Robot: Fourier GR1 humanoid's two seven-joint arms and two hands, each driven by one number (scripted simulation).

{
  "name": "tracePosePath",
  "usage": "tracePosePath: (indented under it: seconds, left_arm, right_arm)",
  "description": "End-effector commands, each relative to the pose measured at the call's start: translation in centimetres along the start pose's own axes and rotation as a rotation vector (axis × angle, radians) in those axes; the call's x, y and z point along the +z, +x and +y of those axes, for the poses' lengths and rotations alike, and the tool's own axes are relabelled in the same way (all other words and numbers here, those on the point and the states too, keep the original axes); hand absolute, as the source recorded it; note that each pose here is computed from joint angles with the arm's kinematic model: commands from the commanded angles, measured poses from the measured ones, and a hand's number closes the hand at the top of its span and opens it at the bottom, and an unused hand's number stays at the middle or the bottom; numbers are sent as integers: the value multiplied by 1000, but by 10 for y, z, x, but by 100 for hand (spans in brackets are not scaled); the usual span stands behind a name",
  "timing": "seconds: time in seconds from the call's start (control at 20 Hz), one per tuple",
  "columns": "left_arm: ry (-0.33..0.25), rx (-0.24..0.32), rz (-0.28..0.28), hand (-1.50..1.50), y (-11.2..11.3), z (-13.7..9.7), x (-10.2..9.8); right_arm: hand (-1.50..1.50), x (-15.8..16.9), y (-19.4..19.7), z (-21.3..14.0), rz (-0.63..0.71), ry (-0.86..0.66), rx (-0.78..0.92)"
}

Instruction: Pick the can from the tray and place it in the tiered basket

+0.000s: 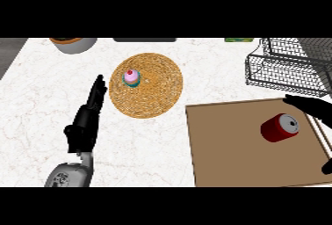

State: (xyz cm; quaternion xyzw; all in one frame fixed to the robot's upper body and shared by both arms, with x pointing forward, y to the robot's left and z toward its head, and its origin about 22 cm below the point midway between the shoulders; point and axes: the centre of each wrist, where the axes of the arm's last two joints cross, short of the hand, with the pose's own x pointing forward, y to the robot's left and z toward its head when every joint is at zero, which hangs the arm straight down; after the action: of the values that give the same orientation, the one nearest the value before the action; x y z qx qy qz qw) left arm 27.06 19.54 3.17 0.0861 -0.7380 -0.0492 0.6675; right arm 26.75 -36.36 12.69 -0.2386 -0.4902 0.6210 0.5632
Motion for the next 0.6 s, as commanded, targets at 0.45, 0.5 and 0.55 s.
tracePosePath:
  seconds: [0.45, 0.5, 0.55]
  left_arm:
    - [5, -6, -2, 0, -8, 16, 3]
    - [-6, 0, 15, 0, -1, -11, 7]
    - [-5, 3, -2, 0, -1, 20, -3]
  right_arm:
    - [-150, -24, -7, 28, 5, 22, -21]
    - [-150, -15, -8, 17, 9, 31, -14]
    - [-150, -31, -21, 15, 12, 5, -19]
